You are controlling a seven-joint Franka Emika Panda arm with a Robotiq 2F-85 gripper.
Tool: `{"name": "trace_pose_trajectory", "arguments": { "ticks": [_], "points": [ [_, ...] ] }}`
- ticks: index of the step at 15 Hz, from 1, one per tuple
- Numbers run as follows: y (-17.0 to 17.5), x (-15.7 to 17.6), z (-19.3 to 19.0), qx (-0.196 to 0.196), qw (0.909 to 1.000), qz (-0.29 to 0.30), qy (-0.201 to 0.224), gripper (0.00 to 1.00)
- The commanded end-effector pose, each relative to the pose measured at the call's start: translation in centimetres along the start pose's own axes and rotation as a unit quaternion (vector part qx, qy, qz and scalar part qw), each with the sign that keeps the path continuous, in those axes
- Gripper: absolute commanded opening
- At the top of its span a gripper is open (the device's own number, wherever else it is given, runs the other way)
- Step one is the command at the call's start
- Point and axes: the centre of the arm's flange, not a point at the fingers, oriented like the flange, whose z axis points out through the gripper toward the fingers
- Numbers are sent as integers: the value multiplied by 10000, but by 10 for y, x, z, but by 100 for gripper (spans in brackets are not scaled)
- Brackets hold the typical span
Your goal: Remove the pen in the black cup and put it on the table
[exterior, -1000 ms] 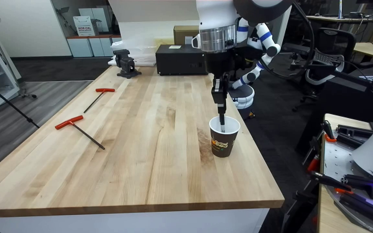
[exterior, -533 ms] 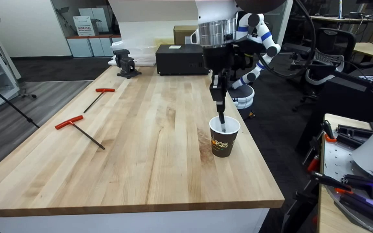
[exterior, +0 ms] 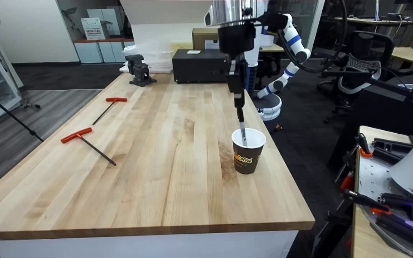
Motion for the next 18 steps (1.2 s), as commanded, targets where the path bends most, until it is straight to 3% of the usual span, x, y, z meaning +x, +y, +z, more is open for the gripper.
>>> {"name": "trace_pose_trajectory", "arguments": {
  "ticks": [1,5,8,12,18],
  "points": [
    [5,8,-46,-122,9994,12,334,3],
    [27,24,-67,-779,9916,7,1034,3],
    [55,29,-56,-1124,9867,215,1154,3],
    [93,31,-32,-1849,9710,567,1406,3],
    [127,33,7,-2111,9550,995,1828,3]
  ]
}}
